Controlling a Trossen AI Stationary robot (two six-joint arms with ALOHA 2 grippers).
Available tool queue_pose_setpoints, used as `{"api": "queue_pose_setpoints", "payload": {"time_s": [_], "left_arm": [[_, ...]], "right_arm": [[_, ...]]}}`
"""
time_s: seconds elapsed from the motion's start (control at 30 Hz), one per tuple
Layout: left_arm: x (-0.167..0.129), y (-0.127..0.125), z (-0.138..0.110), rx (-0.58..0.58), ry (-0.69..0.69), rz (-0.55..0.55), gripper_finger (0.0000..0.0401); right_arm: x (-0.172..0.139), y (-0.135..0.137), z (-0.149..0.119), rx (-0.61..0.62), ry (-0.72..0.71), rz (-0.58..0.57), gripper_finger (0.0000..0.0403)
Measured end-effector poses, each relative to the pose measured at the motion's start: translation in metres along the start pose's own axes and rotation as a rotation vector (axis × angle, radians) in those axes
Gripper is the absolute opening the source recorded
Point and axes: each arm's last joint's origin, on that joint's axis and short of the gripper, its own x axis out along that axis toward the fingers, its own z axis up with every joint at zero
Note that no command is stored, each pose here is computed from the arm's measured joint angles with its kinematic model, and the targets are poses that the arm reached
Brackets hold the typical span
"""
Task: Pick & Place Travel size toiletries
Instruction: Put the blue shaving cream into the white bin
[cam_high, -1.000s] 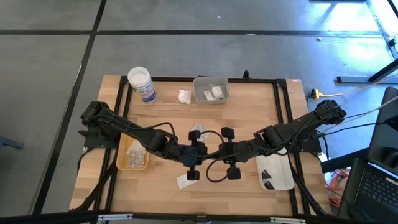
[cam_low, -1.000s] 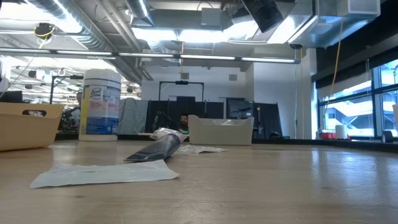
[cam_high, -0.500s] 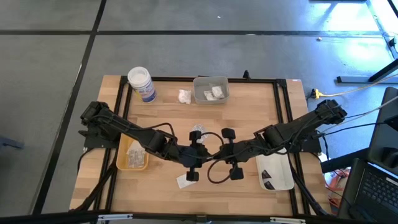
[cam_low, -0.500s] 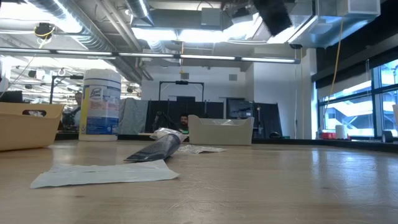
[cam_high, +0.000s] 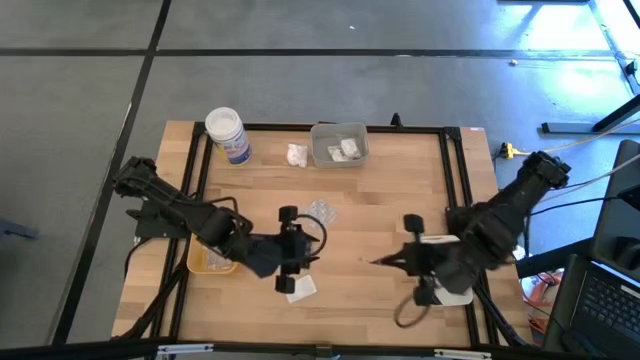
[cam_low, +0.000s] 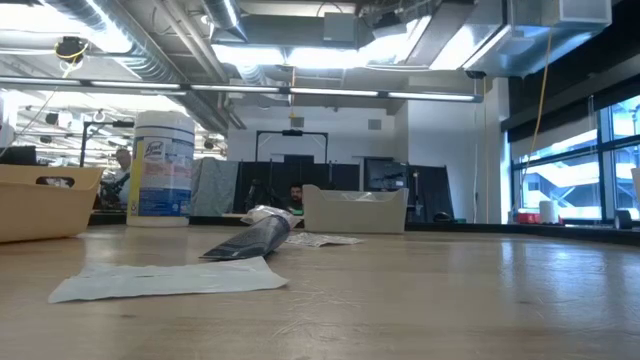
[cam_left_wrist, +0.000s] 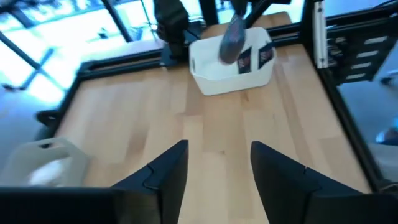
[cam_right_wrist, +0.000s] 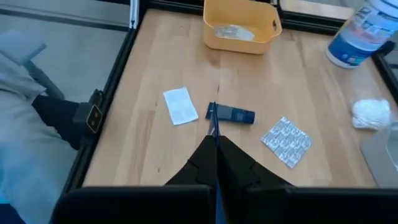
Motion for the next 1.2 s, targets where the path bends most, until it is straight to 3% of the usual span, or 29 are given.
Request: {"api": "queue_pose_setpoints", "payload": {"time_s": [0.17,0.27,0.43,0.57,0.77,0.93,1.07,1.2], "left_arm": [[-0.001,-0.013,-0.015,0.045,-0.031,0.061,0.0165],[-0.001,-0.011,-0.032,0.016,-0.077,0.056,0.0163],[-0.005,-0.002,-0.063,-0.042,-0.201,-0.006,0.0161],[-0.019,0.01,-0.075,-0.062,-0.336,-0.02,0.0163],[-0.028,0.018,-0.1,-0.057,-0.506,-0.083,0.0161],[-0.026,0.024,-0.115,-0.052,-0.56,-0.057,0.0158],[-0.026,0.023,-0.117,-0.055,-0.571,-0.069,0.0157],[-0.027,0.022,-0.116,-0.051,-0.579,-0.09,0.0157]], "right_arm": [[-0.016,0.02,-0.021,0.012,-0.025,-0.06,0.0],[-0.017,0.028,-0.044,0.025,-0.033,-0.098,0.0],[-0.022,0.019,-0.09,0.136,-0.072,-0.154,0.0],[-0.034,0.005,-0.112,0.214,-0.197,-0.181,0.0],[-0.034,-0.003,-0.142,0.277,-0.252,-0.174,0.0],[-0.036,-0.002,-0.157,0.282,-0.268,-0.162,0.0],[-0.041,-0.006,-0.164,0.313,-0.313,-0.177,0.0],[-0.041,-0.012,-0.169,0.337,-0.27,-0.199,0.0]]}}
